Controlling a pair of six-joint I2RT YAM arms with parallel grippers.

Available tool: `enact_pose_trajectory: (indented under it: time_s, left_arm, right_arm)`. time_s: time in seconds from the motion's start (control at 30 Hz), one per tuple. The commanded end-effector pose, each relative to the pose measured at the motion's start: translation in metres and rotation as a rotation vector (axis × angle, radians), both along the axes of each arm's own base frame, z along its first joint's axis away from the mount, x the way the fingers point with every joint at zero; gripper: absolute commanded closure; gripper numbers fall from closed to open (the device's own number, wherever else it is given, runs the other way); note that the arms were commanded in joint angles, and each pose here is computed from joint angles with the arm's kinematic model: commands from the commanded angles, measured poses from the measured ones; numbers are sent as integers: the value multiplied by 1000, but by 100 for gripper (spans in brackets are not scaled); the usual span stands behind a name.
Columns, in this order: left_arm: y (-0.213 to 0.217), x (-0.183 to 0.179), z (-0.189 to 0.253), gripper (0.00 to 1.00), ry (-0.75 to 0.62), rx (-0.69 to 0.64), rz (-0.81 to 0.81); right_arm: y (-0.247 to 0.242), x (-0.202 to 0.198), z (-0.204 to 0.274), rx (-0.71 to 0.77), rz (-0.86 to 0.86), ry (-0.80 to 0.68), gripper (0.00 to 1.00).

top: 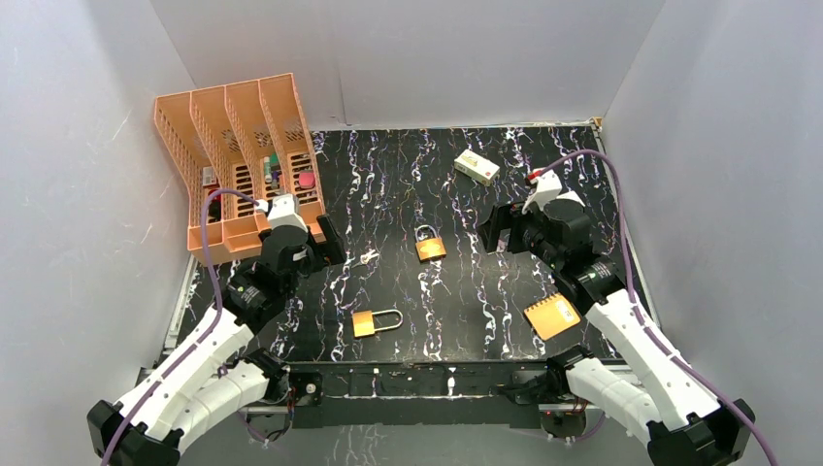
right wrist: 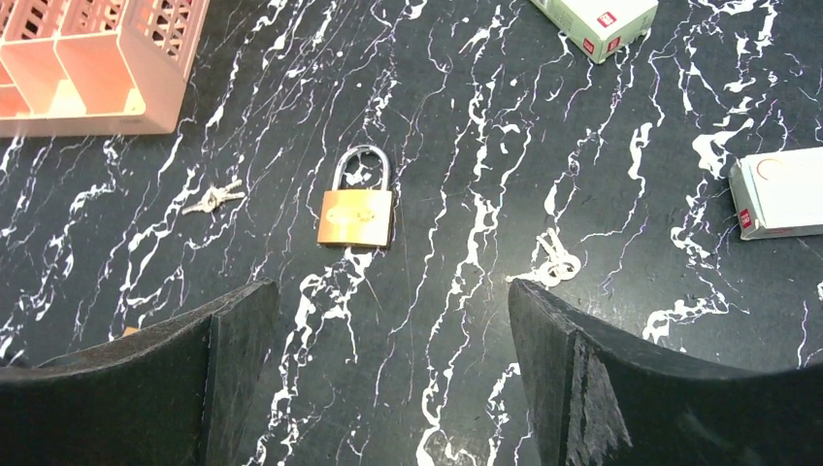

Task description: Unlock with the key

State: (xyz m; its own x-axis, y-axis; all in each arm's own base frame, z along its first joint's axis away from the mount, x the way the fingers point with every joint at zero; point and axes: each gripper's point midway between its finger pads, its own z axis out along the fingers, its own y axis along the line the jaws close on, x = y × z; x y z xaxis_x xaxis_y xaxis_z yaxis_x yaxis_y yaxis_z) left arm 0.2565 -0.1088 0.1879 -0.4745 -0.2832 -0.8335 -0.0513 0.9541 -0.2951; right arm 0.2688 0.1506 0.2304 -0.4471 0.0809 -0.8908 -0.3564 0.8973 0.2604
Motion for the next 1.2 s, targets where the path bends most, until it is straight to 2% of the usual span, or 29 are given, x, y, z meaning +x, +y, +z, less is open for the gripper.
enact_pose_trajectory:
  time_s: [0.0,0.2,0.4,0.53,0.8,0.97,1.17]
  left_arm:
    - [-4,-1,18,2,-61,-20,-40]
    - [-19,-8,16,2,-78,-9,-172]
    - [-16,-18,19,2,-56,-41,-162]
    - [-13,-28,10,4,47,-98,-102]
    - [-23,-59,-45,10,321,-184,-62]
    - [-40,-73,-72,21,453,-227,-113]
    - [-55,-89,-96,31,567,-239,-172]
  right_arm:
    - [2,-1,37,5,48,-120,4]
    - [1,-8,45,-33,81,-127,8]
    - [19,-23,47,-31,214,-85,15]
    - [44,-38,35,-22,283,-16,17]
    - [112,-78,-30,-26,353,146,19]
    - [138,-95,-56,49,401,239,23]
    - [153,-111,-95,40,418,345,29]
